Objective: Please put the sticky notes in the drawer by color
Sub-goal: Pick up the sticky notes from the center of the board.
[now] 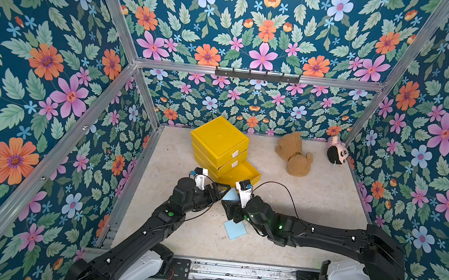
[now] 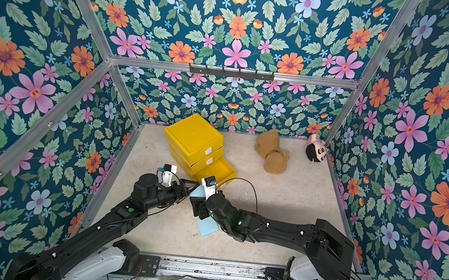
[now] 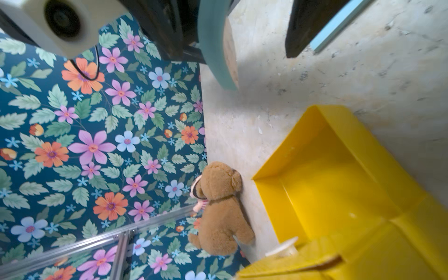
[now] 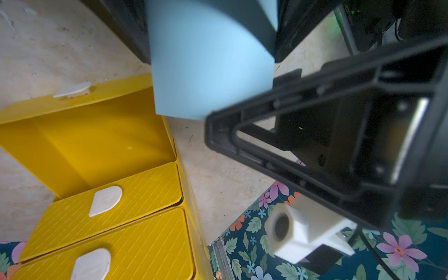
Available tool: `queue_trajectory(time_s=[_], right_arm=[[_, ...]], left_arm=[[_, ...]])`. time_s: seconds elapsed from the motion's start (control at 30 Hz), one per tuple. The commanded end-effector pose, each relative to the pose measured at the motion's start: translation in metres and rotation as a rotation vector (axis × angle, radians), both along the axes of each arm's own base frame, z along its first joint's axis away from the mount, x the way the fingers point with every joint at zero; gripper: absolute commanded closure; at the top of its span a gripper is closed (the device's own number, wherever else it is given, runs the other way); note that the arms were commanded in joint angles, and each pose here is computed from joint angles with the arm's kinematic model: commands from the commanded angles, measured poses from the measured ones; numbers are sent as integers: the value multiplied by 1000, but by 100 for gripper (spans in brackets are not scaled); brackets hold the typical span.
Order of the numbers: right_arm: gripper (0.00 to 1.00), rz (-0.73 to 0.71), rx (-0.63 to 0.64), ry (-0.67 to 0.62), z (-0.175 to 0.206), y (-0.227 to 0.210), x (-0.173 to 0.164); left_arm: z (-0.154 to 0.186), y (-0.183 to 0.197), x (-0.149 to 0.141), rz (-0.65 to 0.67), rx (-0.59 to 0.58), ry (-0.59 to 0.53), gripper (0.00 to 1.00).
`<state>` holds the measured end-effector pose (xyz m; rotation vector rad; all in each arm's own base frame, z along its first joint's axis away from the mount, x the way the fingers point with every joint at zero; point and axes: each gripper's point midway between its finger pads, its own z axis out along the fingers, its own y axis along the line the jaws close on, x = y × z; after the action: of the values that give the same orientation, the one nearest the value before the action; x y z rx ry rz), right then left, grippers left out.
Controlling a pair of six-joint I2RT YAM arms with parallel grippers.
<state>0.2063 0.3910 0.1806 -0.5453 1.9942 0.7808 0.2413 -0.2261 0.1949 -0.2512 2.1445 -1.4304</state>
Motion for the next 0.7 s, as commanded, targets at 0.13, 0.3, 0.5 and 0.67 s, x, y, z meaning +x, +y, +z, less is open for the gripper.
queue_trajectory(time_s=[0.13, 0.3, 0.5, 0.67], right_arm=[[21, -11, 65, -7, 14, 1, 4], [21, -28, 59, 1, 11, -3, 7], [21, -29, 63, 14, 8, -4, 8], [14, -3, 108, 20, 15, -5, 5]], left_arm=[[18, -13, -1, -27, -62, -50, 51], [16, -11, -1, -20, -47, -44, 60], [16, -12, -1, -23, -46, -43, 74], [20, -12, 1, -23, -37, -53, 86]])
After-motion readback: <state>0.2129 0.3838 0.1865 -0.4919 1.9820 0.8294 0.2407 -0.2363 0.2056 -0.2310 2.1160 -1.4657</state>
